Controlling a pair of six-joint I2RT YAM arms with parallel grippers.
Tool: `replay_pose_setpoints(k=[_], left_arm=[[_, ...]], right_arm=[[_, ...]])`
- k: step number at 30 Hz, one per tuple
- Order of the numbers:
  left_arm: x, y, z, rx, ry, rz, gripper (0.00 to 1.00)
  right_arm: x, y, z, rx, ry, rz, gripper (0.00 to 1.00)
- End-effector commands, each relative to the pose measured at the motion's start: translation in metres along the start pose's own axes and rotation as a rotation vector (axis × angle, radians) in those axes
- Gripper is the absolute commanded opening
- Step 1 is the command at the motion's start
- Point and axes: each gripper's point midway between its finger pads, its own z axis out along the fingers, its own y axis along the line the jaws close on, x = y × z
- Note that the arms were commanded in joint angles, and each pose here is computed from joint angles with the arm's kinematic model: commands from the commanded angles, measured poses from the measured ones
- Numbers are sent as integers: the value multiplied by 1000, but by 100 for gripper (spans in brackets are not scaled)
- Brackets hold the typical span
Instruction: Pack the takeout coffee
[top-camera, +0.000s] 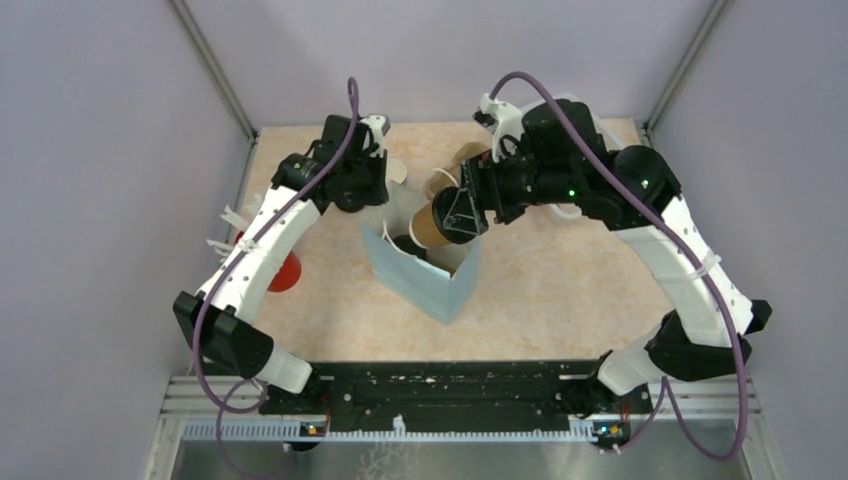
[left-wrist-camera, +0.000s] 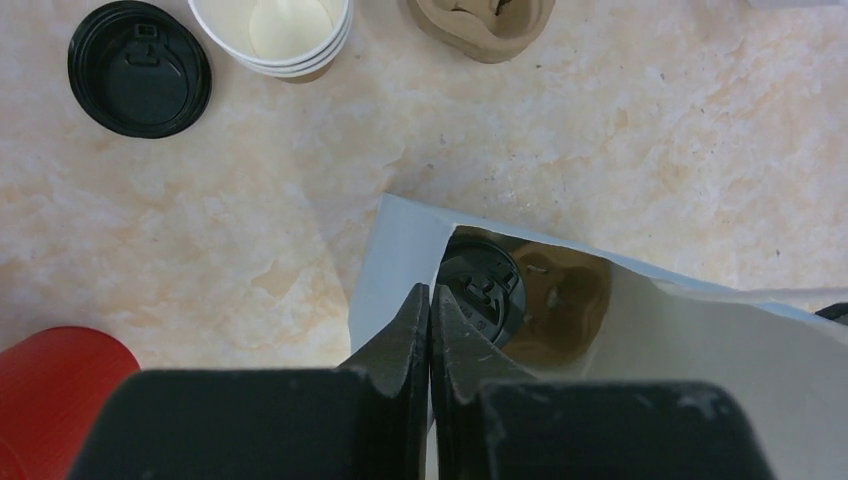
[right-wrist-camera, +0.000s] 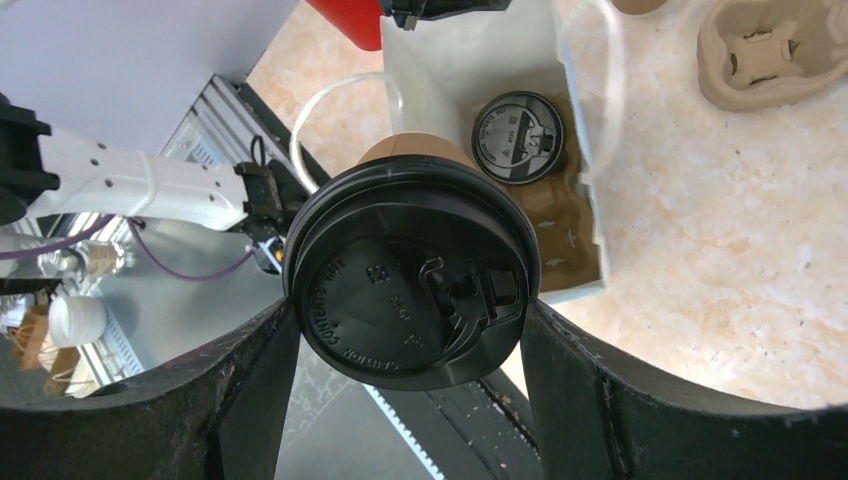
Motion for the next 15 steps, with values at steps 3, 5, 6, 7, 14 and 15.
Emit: replay_pose_setpoints(k=[3,5,6,7,14,15], left_arm=[[-18,-9,-12,59,-112,30,0],[-17,-11,-19,73,-135,31,0],[-16,-12,-23,83,-146,32,0],[-17,-14,-26,97,-164,34,0],[-18,-27,-61,189,-309,41,0],[-18,-29,-66,200,-328,41,0]], right_arm=[[3,4,12,81,42,-72,62],[5,6,17,101,60,-91,62],[7,8,18,107,70,-101,62],[10,7,21,128,82,-115,62],[29,8,40,203,159,-202,61],[33,8,43,220,172,-220,61]])
